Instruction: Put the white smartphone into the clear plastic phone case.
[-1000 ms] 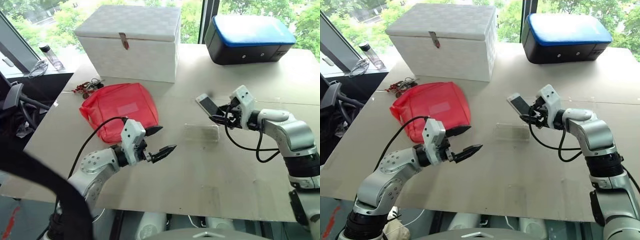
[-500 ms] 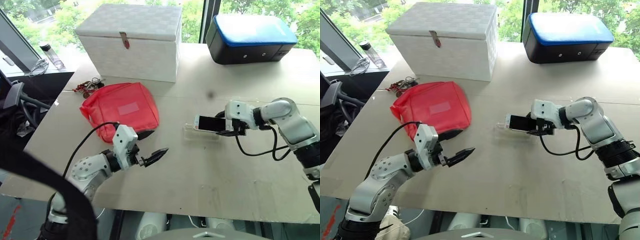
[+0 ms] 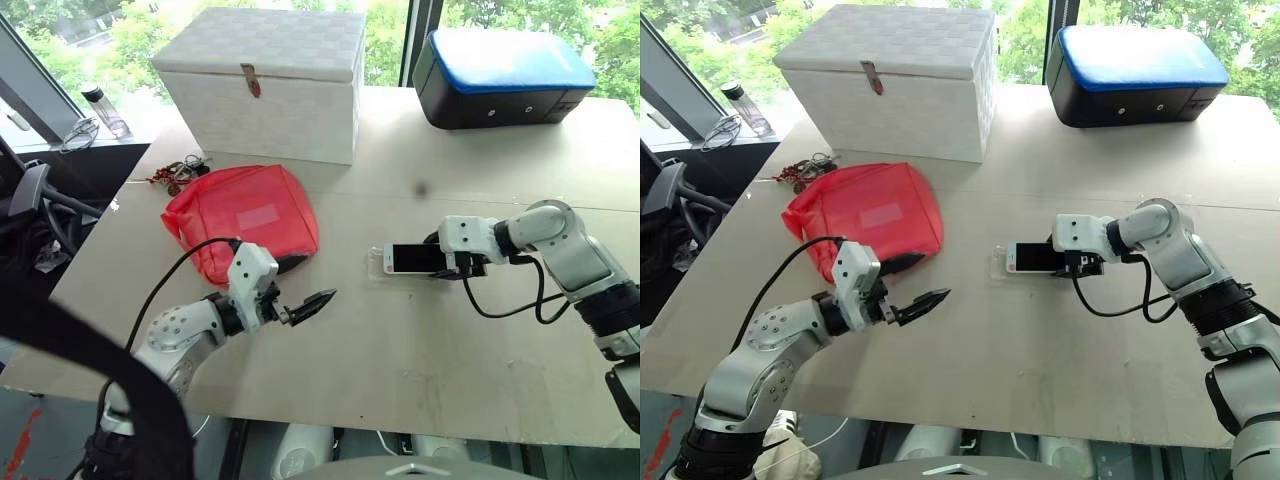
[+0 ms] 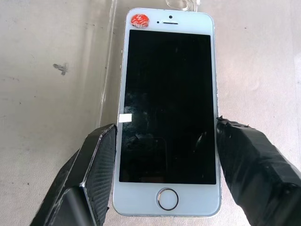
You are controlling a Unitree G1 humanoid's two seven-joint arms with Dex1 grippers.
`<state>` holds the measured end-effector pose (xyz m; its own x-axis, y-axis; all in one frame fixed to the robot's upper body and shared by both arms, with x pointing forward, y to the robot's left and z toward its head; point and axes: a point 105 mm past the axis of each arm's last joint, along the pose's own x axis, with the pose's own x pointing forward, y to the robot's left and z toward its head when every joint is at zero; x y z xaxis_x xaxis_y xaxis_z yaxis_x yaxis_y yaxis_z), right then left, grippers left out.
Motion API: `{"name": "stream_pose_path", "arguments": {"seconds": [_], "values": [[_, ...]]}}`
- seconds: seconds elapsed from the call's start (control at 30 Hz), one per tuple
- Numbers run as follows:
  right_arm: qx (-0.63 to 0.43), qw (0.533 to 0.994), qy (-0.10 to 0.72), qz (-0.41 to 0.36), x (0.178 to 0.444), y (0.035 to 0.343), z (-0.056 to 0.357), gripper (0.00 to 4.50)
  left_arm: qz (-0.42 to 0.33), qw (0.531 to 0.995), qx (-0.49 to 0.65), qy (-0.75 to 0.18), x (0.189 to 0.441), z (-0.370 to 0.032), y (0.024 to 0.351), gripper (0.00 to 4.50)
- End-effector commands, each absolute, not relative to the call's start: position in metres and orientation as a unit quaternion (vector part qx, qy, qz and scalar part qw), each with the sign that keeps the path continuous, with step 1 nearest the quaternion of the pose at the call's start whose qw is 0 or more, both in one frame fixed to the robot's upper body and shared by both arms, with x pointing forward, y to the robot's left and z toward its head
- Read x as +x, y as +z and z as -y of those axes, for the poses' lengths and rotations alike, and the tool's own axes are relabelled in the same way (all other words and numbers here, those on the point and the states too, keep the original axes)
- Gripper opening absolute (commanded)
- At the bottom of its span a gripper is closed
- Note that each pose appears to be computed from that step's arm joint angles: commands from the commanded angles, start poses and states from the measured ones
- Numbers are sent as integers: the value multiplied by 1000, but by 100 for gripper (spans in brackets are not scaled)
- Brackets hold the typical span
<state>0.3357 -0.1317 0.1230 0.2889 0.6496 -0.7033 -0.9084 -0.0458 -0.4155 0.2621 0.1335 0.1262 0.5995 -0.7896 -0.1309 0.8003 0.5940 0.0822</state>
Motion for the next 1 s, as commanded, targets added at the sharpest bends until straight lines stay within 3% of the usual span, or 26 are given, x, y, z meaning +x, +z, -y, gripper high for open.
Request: {"name": "stream_pose_path", "arguments": {"seconds": [0.03, 0.4, 0.67, 1.0], "values": [[-436, 656, 600, -142, 327, 129, 123, 278, -17, 885, 79, -458, 256, -129, 141, 450], [-438, 640, 607, -171, 324, 126, 120, 278, -13, 861, 93, -501, 242, -146, 145, 450], [-451, 611, 619, -200, 316, 117, 118, 278, -14, 858, 99, -505, 242, -151, 141, 450], [-464, 606, 599, -241, 317, 109, 119, 278, -14, 857, 97, -505, 240, -151, 134, 450]]}}
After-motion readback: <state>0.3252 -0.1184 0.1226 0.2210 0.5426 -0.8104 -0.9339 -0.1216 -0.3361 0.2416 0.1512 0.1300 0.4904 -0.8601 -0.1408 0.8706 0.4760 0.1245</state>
